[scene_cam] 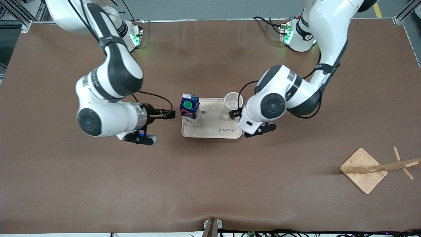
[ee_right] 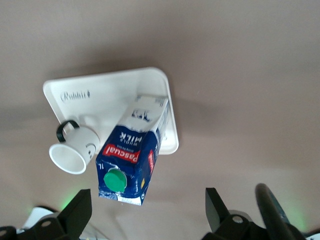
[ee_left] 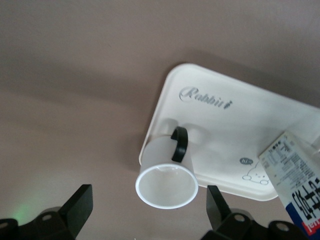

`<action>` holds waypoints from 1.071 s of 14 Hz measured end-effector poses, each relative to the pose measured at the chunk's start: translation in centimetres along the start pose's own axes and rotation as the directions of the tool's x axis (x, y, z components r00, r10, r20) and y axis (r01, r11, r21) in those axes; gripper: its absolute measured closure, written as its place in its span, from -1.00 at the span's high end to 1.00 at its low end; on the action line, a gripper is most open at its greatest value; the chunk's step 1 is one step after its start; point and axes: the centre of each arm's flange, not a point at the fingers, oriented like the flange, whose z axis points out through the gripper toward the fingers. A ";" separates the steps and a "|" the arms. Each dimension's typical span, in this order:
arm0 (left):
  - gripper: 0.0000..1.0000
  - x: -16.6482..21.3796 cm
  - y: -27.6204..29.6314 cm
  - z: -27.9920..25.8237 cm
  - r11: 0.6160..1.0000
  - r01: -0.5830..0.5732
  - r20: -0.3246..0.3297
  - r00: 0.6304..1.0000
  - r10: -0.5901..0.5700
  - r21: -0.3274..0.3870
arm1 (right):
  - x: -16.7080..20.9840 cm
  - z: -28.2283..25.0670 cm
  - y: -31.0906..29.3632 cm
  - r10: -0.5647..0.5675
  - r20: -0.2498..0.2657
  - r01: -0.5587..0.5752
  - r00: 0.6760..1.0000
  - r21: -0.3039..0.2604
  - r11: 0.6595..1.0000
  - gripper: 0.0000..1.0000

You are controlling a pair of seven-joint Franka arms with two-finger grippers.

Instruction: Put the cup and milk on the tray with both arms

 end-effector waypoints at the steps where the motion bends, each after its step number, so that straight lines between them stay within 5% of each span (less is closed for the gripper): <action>1: 1.00 0.5 -0.7 -0.7 1.000 0.002 -0.032 0.999 -0.001 0.015 | 0.2 -1.8 1.1 0.001 -0.029 -0.002 1.000 -0.012 1.000 1.00; 6: 1.00 1.2 -2.8 -4.9 0.991 -0.011 -0.246 0.968 0.043 0.131 | -1.1 -9.2 6.8 0.014 -0.107 -0.029 0.994 -0.140 0.990 1.00; 10: 1.00 4.6 -8.3 -10.7 0.996 0.034 -0.317 0.948 -0.004 0.088 | -3.7 -16.2 12.7 0.068 -0.197 -0.100 0.978 -0.160 0.982 1.00; 15: 1.00 5.4 -14.5 -17.8 0.998 0.018 -0.397 0.918 0.007 0.060 | -7.2 -21.9 19.8 -0.008 -0.253 -0.044 0.967 -0.200 0.979 1.00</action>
